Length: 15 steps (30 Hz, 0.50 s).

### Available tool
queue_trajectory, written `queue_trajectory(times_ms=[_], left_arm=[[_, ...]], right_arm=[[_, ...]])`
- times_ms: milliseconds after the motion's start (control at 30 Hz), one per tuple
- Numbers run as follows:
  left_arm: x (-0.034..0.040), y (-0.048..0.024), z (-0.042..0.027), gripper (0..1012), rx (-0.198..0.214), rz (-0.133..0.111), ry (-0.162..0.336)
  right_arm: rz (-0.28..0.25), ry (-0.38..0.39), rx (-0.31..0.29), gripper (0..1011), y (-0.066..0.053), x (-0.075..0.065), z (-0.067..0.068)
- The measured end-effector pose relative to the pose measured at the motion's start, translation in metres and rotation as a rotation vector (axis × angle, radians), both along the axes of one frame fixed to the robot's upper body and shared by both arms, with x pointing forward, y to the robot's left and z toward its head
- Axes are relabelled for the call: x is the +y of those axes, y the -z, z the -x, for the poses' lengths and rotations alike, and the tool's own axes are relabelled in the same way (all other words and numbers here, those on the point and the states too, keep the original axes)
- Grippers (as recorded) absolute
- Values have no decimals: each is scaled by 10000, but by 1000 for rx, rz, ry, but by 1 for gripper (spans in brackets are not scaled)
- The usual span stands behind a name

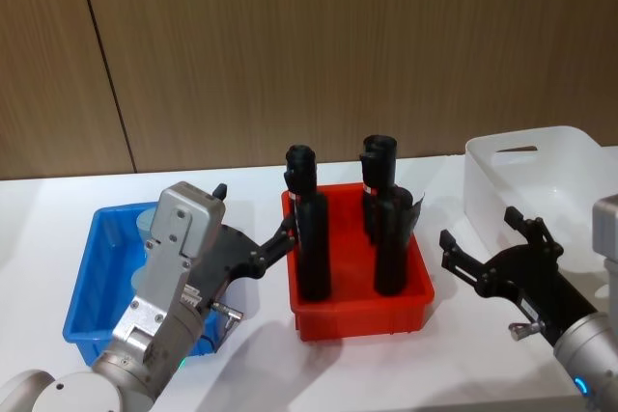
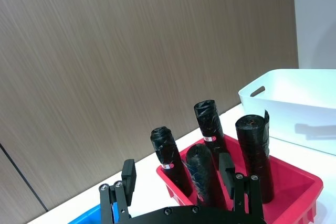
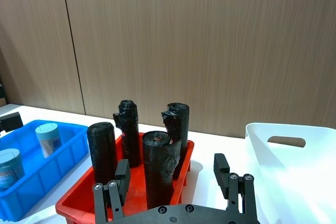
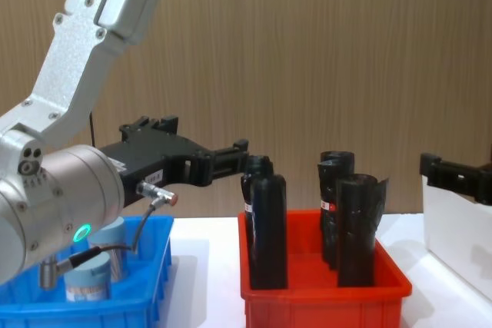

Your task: Pick the cotton swabs from the blue box and place them into the white box.

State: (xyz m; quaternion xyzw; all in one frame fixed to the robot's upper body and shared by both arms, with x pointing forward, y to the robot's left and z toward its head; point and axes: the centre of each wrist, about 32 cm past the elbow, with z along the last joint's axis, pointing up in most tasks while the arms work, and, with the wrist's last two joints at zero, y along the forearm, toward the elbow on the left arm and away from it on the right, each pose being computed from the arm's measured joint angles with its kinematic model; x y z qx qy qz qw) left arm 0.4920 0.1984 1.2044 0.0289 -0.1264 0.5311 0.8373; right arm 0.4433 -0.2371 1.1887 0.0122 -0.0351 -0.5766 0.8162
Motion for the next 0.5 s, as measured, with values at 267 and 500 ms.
queue_trajectory(times_ms=[267,500], left_arm=[[0,0,0,1000,0,0,0],[0,0,0,999,0,0,0]], right_arm=[[0,0,0,1002,0,0,0],[0,0,0,1002,0,0,0]])
